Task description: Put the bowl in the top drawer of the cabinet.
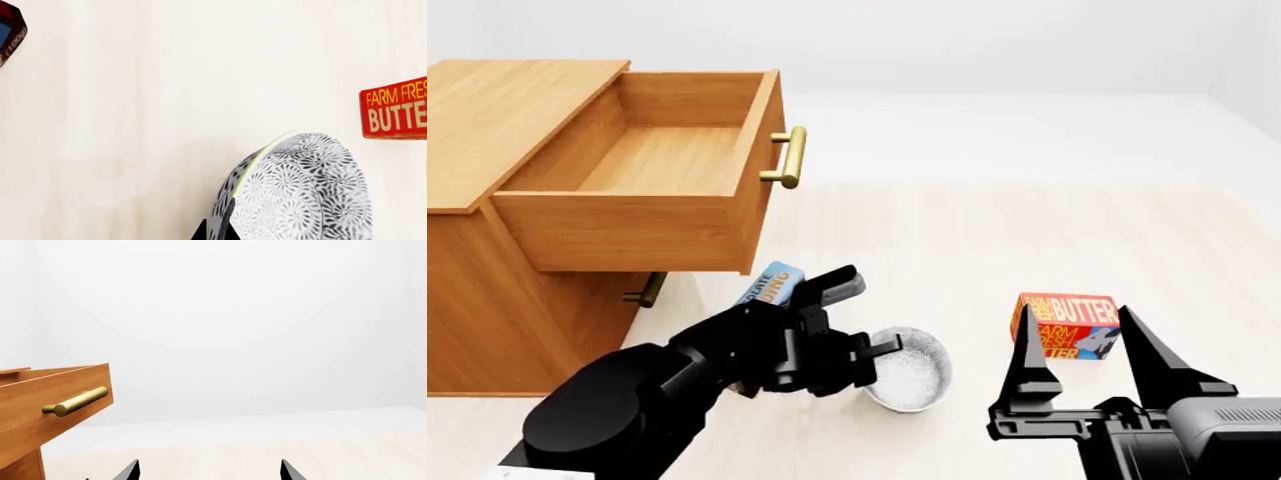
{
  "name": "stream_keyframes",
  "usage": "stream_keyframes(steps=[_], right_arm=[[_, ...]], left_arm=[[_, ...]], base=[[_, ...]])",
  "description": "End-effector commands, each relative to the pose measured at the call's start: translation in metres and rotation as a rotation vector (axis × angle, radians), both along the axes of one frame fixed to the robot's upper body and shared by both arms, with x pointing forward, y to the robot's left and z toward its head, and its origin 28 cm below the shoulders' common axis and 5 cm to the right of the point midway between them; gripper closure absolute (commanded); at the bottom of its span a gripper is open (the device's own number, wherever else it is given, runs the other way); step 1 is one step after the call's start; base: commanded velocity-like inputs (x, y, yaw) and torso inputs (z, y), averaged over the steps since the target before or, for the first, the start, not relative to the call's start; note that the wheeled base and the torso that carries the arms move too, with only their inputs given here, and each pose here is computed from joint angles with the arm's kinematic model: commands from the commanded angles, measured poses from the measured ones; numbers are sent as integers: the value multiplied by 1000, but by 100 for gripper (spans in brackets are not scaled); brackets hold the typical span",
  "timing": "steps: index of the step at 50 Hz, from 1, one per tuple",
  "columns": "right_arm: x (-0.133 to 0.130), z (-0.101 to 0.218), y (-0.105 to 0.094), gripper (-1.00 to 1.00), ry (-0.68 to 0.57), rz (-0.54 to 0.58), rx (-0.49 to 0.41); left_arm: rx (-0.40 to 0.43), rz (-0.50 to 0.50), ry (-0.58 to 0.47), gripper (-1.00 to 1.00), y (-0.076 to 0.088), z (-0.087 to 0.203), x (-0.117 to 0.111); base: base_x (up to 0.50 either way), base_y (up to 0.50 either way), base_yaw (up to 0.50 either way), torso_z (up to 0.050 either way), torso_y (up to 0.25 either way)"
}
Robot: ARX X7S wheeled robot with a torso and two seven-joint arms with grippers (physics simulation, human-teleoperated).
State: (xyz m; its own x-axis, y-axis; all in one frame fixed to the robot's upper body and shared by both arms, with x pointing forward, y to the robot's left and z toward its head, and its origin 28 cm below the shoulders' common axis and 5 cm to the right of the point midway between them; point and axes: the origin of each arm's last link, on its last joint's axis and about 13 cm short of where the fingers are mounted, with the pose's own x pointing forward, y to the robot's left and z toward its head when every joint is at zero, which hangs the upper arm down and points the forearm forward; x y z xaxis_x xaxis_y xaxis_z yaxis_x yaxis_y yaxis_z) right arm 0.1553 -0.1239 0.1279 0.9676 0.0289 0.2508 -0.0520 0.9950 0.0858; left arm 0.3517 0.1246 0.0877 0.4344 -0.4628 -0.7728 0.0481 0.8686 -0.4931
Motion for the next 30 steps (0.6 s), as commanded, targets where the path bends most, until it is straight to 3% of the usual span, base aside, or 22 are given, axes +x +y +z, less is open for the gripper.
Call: stream_keyframes(steps=[1, 30], right_arm=[[-1, 1, 0, -100, -3, 2, 0], [-9, 11, 7, -100, -32, 24, -15]], left_arm=[[-20, -21, -42, 100, -3, 13, 6], [-24, -154, -229, 100, -25, 84, 19]], base=[[0, 0, 0, 0, 0], [0, 0, 0, 0, 0]])
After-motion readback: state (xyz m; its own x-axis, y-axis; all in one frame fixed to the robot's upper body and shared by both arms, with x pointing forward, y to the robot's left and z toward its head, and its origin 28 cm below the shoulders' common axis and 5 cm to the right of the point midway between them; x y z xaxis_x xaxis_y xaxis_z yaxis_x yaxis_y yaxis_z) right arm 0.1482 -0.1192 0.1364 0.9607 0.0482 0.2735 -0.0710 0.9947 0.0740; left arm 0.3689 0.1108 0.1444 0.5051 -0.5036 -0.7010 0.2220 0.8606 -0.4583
